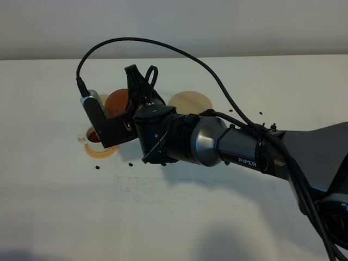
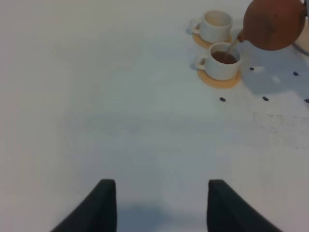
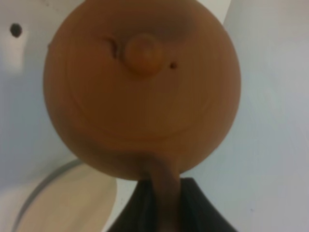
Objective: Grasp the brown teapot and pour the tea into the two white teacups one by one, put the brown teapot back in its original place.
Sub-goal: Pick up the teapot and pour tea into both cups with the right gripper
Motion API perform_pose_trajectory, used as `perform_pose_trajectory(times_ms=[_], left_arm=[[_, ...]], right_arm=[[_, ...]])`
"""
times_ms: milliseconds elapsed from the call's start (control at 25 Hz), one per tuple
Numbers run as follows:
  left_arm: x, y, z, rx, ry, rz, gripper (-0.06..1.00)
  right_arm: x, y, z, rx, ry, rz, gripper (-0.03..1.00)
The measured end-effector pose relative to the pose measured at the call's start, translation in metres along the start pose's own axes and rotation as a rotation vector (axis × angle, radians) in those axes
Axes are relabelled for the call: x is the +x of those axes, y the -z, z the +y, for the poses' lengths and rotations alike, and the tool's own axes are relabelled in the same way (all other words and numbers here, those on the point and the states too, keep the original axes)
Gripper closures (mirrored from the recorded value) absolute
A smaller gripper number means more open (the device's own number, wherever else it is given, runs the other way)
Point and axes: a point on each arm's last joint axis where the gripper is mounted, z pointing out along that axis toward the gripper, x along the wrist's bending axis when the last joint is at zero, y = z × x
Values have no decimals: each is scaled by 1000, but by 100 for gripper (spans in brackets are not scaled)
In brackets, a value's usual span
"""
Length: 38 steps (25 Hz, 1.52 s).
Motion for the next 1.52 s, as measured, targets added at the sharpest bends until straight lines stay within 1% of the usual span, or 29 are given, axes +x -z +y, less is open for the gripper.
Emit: perform_pose_trajectory(times_ms=[640, 960, 1200, 1520], left_arm=[[0, 0, 0, 0, 0, 0, 50], [0, 0, 0, 0, 0, 0, 50], [0, 0, 0, 0, 0, 0, 50], [0, 0, 0, 0, 0, 0, 50]], right_arm=[[-1, 0, 1, 1, 17, -10, 88], [-1, 0, 1, 1, 4, -7, 88], [1, 0, 1, -5, -97, 9, 88], [5, 1, 3, -21, -291, 58, 88]])
